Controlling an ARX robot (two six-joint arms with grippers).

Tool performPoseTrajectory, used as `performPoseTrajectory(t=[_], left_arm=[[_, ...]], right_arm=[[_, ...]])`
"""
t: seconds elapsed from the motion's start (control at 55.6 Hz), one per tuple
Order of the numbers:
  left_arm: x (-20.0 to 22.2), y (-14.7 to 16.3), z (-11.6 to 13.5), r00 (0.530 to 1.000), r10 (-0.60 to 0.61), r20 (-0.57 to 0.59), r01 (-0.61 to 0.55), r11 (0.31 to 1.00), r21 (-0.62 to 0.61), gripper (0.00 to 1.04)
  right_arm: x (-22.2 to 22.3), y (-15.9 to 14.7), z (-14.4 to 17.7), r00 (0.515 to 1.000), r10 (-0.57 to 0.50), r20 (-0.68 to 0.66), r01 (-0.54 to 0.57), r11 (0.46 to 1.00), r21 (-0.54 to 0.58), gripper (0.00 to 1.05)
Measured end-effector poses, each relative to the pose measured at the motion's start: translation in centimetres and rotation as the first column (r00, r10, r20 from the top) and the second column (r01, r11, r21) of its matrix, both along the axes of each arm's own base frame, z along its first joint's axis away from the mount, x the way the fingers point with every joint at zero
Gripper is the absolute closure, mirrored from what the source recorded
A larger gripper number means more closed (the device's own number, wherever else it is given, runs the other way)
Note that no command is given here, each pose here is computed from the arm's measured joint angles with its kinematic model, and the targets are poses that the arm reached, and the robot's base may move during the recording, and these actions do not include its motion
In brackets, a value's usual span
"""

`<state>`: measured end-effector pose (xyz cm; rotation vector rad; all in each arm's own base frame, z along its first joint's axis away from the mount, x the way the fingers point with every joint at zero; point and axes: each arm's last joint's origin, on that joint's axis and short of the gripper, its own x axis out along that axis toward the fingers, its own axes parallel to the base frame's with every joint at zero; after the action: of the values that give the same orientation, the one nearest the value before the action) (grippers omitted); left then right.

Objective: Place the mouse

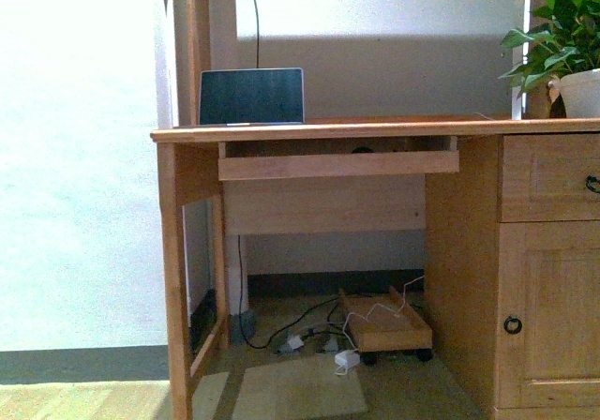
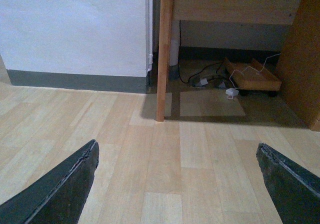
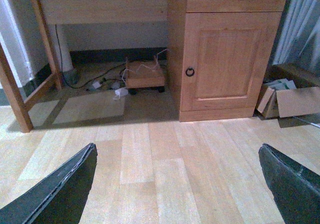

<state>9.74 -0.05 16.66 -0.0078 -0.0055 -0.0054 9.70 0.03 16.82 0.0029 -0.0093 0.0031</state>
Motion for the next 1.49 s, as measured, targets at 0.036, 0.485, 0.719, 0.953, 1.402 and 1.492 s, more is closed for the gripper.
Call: performPoseTrajectory(t=[0.036, 0.485, 0.719, 0.953, 1.402, 1.492], left_arm=[[0.00, 0.00, 0.00, 1.000, 0.000, 0.000, 0.000, 1.000, 0.000, 0.08], [0.00, 0.00, 0.00, 1.000, 0.000, 0.000, 0.000, 1.000, 0.000, 0.08], [0.00, 0.00, 0.00, 1.000, 0.000, 0.000, 0.000, 1.000, 0.000, 0.08], [0.00, 0.00, 0.00, 1.000, 0.000, 0.000, 0.000, 1.000, 0.000, 0.08], [0.00, 0.00, 0.00, 1.000, 0.000, 0.000, 0.000, 1.000, 0.000, 0.08], [0.00, 0.00, 0.00, 1.000, 0.000, 0.000, 0.000, 1.000, 0.000, 0.08]], right_arm=[[0.00, 0.00, 0.00, 1.000, 0.000, 0.000, 0.000, 1.000, 0.000, 0.07], [0.00, 0.00, 0.00, 1.000, 0.000, 0.000, 0.000, 1.000, 0.000, 0.07], [0.00, 0.00, 0.00, 1.000, 0.000, 0.000, 0.000, 1.000, 0.000, 0.07], [0.00, 0.00, 0.00, 1.000, 0.000, 0.000, 0.000, 1.000, 0.000, 0.07], [0.00, 0.00, 0.00, 1.000, 0.000, 0.000, 0.000, 1.000, 0.000, 0.07], [0.00, 0.00, 0.00, 1.000, 0.000, 0.000, 0.000, 1.000, 0.000, 0.07]])
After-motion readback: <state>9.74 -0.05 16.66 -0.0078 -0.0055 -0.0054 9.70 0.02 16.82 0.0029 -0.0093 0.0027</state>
